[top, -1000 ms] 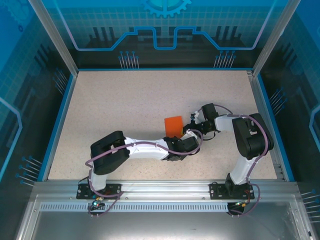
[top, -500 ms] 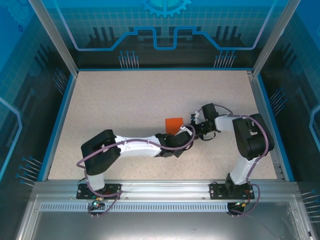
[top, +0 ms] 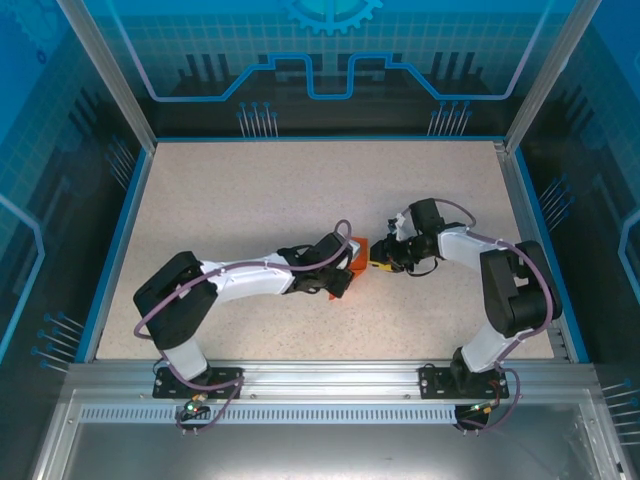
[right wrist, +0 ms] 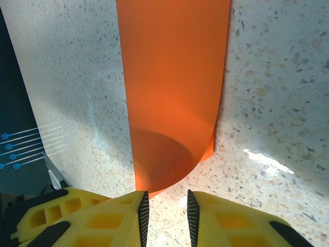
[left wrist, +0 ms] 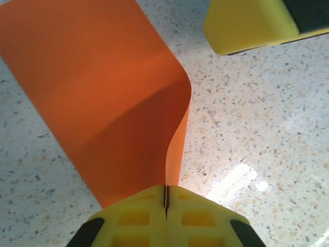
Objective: Fold a paper plane with a square sheet of paper (pick it up from the middle)
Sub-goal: Third fold the triangle at the center of the table.
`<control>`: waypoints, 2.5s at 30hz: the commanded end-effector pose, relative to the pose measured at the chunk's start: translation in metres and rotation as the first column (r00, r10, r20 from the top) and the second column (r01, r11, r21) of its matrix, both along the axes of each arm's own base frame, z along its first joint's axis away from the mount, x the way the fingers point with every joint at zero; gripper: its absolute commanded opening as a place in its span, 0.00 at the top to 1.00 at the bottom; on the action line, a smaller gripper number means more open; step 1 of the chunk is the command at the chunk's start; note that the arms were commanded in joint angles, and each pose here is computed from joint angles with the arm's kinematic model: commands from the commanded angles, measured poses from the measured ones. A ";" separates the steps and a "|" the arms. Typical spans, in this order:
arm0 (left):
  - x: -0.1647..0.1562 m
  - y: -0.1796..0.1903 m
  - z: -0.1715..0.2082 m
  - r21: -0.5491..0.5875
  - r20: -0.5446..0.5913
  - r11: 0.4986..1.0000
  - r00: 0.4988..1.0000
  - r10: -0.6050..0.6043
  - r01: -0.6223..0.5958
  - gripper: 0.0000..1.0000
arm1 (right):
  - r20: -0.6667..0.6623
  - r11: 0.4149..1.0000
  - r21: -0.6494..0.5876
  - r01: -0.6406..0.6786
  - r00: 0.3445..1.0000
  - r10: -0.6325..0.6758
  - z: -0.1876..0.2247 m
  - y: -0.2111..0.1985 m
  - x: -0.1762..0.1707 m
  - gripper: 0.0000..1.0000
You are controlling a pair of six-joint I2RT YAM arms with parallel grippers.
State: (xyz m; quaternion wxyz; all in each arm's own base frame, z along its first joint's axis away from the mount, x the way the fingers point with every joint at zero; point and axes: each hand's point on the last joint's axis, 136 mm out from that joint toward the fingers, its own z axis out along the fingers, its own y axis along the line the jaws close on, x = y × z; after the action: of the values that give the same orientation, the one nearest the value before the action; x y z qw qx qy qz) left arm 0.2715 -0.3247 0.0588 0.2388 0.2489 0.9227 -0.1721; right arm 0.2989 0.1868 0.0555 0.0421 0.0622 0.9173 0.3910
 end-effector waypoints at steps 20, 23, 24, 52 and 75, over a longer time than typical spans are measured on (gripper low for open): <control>0.017 0.011 -0.018 -0.127 -0.168 0.992 0.986 0.001 -0.023 1.00 | 0.018 0.997 -0.067 -0.050 0.999 0.051 0.005 0.019 0.010 0.78; 0.021 0.014 -0.019 -0.137 -0.177 0.990 0.984 0.002 -0.027 1.00 | 0.014 0.996 -0.066 -0.057 0.998 0.058 0.004 0.021 0.008 0.78; 0.022 0.014 -0.019 -0.141 -0.179 0.990 0.984 0.002 -0.027 1.00 | 0.013 0.996 -0.066 -0.058 0.998 0.059 0.004 0.022 0.008 0.78; 0.036 0.018 -0.028 -0.135 -0.203 0.990 0.979 0.006 -0.035 0.97 | 0.007 0.995 -0.031 -0.091 0.996 0.091 0.006 0.035 -0.010 0.78; 0.028 0.027 -0.043 -0.103 -0.253 0.992 0.967 0.044 -0.072 0.96 | 0.017 0.995 -0.025 -0.093 0.996 0.093 0.011 0.035 -0.014 0.78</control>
State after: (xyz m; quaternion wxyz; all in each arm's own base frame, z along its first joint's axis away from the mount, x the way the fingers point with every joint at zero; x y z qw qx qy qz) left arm 0.3030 -0.3023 0.0241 0.1559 0.1907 0.9373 -0.2465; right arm 0.2926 0.2158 0.0574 0.0367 0.0247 0.9287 0.3681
